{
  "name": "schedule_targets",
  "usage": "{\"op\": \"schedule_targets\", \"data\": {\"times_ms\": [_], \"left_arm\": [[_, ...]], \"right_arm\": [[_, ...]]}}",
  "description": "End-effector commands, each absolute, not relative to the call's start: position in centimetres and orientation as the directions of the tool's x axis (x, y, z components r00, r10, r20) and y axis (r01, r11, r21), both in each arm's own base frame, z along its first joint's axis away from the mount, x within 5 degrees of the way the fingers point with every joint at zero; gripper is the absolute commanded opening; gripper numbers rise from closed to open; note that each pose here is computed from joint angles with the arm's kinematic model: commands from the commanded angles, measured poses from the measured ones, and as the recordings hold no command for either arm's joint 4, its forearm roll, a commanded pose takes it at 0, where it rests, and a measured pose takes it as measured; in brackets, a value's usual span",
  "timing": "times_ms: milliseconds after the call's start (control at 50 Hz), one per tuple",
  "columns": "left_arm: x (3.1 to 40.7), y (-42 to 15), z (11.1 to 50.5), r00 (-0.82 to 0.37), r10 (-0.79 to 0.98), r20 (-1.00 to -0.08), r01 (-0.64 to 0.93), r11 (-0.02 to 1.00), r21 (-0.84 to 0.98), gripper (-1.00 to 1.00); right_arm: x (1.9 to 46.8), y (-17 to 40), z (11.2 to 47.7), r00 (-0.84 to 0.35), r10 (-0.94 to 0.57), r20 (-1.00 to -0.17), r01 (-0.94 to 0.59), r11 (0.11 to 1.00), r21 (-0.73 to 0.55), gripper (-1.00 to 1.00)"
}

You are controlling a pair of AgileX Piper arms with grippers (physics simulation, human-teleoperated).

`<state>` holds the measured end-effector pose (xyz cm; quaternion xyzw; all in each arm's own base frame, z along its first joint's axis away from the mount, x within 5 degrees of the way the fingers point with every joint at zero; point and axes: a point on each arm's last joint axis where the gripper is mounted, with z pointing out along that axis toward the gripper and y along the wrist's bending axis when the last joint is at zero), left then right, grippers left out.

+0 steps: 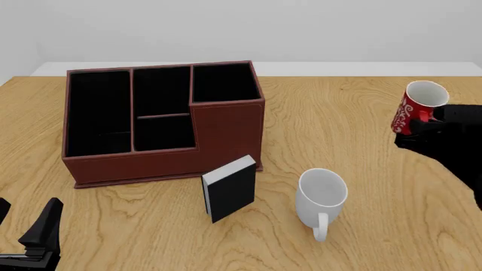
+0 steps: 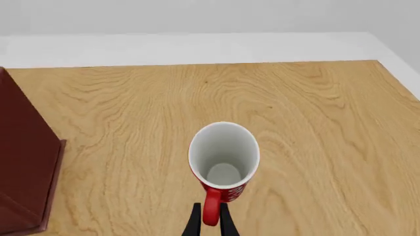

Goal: Pick up the red mug and place it to the right of the caddy.

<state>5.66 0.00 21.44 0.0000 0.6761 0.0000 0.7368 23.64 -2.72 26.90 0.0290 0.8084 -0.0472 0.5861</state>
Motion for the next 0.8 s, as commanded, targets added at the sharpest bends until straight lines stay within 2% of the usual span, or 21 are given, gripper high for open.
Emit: {"op": "schedule_targets", "data": {"times_ms": [20, 220, 320, 580, 800], "left_arm": [[5.7, 0.0, 21.4, 0.086, 0.0, -0.996, 0.0, 1.0, 0.0, 1.0], [5.7, 0.0, 21.4, 0.086, 0.0, -0.996, 0.0, 1.0, 0.0, 1.0], [5.7, 0.0, 21.4, 0.086, 0.0, -0.996, 0.0, 1.0, 0.0, 1.0], [5.7, 0.0, 21.4, 0.086, 0.0, -0.996, 0.0, 1.0, 0.0, 1.0], [5.7, 0.0, 21.4, 0.086, 0.0, -0.996, 0.0, 1.0, 0.0, 1.0]], "right_arm": [[26.9, 1.2, 31.1, -0.242, -0.054, -0.969, -0.057, 0.998, -0.041, -1.0], [30.3, 4.6, 32.7, -0.252, -0.059, -0.966, -0.156, 0.988, -0.02, -1.0], [31.9, 6.2, 32.8, -0.248, -0.106, -0.963, -0.205, 0.977, -0.054, -1.0], [35.3, 8.4, 31.4, -0.291, -0.122, -0.949, -0.246, 0.968, -0.049, -1.0], [37.2, 9.7, 28.5, -0.345, -0.143, -0.928, -0.271, 0.961, -0.048, -1.0]]}}
